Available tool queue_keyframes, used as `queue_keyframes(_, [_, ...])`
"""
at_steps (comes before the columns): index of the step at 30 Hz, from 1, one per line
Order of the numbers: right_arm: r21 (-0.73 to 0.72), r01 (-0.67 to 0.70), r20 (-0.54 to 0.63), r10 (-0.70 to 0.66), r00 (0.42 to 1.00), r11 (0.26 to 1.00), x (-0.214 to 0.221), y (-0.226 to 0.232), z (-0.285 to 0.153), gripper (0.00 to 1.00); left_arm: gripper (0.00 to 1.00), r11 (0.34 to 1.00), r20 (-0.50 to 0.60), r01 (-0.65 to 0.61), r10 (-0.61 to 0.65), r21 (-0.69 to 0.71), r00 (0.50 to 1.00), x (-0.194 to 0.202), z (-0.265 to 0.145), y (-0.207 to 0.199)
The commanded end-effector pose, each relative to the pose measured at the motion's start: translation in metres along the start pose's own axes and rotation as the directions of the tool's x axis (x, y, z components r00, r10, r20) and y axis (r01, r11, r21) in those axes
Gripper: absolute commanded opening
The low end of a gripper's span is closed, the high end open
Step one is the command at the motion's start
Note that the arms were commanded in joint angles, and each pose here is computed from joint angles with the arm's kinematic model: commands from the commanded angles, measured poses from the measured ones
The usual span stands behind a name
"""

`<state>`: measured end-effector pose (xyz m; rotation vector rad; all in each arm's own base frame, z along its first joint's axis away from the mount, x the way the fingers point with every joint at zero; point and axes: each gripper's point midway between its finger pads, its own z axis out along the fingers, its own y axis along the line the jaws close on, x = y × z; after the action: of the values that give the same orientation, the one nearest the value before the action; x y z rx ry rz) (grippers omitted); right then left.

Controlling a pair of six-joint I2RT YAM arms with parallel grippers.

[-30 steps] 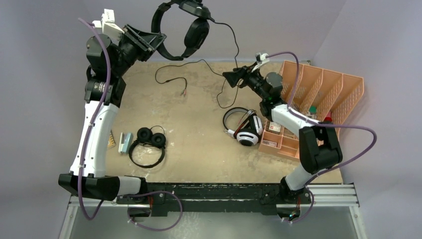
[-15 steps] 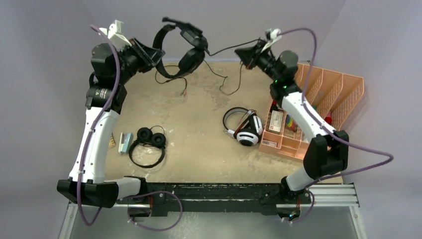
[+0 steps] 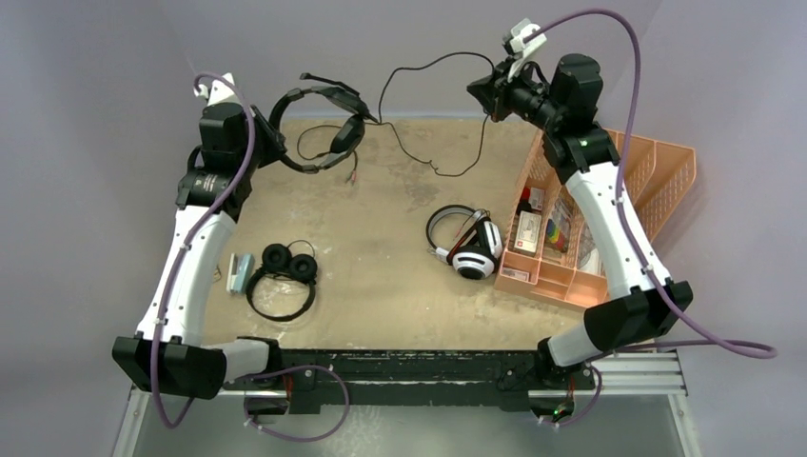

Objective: Wrap the headphones
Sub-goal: Wrap the headphones cable around the headphones.

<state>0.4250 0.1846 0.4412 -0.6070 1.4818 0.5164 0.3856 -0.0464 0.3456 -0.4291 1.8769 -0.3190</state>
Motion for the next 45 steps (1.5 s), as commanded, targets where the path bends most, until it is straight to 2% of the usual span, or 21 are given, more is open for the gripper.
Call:
queue_keyframes(1, [-0.108,0.139,0.022,-0.138,0.990,0.984,-0.031,0.024,-0.010,0.00,0.00,0.996,-0.017,-0.066,0.065,-0.062,0.998,0.010,0.016,0.015])
queue_keyframes(6, [-0.288,0.298,0.062,-0.292,0.954,0.910,-0.040,0.077,0.004,0.00,0.00,0.989,-0.088,-0.139,0.135,-0.050,0.987,0.040,0.035,0.006])
queue_keyframes(10, [-0.367,0.306,0.062,-0.305,0.950,0.878,-0.039,0.096,0.020,0.00,0.00,0.968,-0.110,-0.250,0.245,-0.029,0.963,0.053,0.042,-0.011])
queue_keyframes(20, [-0.376,0.298,0.077,-0.291,0.954,0.877,-0.043,0.105,0.064,0.00,0.00,0.916,-0.095,-0.387,0.397,0.110,0.913,0.077,0.032,-0.044])
queue_keyframes(26, [-0.319,0.302,0.055,-0.300,0.952,0.899,-0.034,0.097,0.088,0.00,0.00,0.877,-0.057,-0.425,0.447,0.226,0.893,0.083,0.014,-0.066])
queue_keyframes(33, [-0.292,0.239,0.016,-0.245,0.969,0.926,-0.021,0.089,0.110,0.00,0.00,0.809,0.006,-0.457,0.490,0.369,0.872,0.088,-0.014,-0.101])
queue_keyframes(37, [-0.247,0.176,-0.051,-0.195,0.980,0.953,0.001,0.080,0.121,0.00,0.00,0.785,0.051,-0.445,0.471,0.431,0.880,0.081,-0.031,-0.118])
queue_keyframes(42, [-0.185,0.079,-0.128,-0.104,0.986,0.980,0.026,0.066,0.122,0.00,0.00,0.783,0.109,-0.389,0.387,0.485,0.916,0.065,-0.051,-0.132])
queue_keyframes(45, [-0.191,-0.029,-0.114,0.007,0.994,0.981,0.024,0.059,0.113,0.00,0.00,0.817,0.090,-0.338,0.336,0.467,0.938,0.060,-0.051,-0.131])
